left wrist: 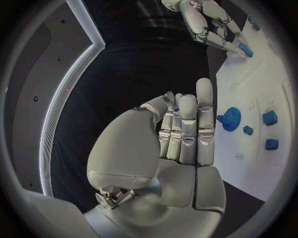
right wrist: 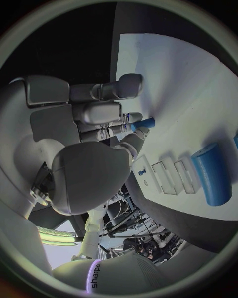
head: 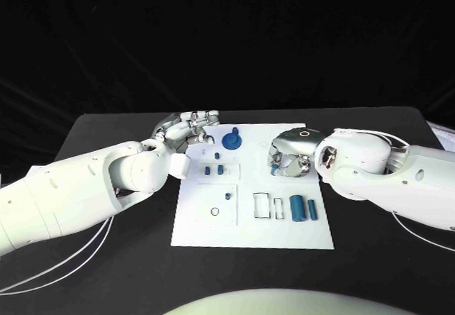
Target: Assemble the parts on the task board
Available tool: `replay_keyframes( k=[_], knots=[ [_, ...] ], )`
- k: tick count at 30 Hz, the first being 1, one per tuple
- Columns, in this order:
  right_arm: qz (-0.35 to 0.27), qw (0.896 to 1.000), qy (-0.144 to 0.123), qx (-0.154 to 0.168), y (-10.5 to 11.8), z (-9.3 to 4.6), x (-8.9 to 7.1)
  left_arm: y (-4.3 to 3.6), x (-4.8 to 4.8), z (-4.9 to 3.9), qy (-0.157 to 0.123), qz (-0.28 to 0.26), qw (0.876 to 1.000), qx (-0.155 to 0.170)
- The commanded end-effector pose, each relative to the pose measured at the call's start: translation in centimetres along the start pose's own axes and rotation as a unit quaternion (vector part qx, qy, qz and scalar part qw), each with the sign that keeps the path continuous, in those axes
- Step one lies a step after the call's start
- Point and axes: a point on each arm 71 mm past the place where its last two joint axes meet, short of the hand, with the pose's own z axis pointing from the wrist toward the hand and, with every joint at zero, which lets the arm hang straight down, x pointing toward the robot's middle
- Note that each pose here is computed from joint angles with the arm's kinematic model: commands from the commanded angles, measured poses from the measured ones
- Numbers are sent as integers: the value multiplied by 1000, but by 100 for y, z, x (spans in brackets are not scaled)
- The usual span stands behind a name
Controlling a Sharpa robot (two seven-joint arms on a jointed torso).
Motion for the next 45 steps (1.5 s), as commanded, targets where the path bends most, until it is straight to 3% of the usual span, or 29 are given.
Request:
replay_keyframes(
  k=[1, 12, 24, 30, 36, 45],
  knots=[
    [-12, 1000, 12, 0, -4, 5, 64, -4, 25, 2, 11, -1, 1000, 3],
    [-13, 1000, -1, 0, 2, 13, 62, -3, 26, 2, 12, -1, 1000, 2],
    [32, 996, -79, -5, 32, -93, -96, -1, 24, 4, 11, -1, 1000, 2],
    [54, 994, -96, -9, 63, -179, -222, 0, 21, 4, 11, -1, 1000, 2],
    [72, 992, -97, -37, 260, -187, -282, 1, 20, 2, 10, -1, 1000, 2],
    [98, 986, -83, -109, 803, -94, -219, 1, 13, 6, 10, -1, 1000, 3]
  ],
)
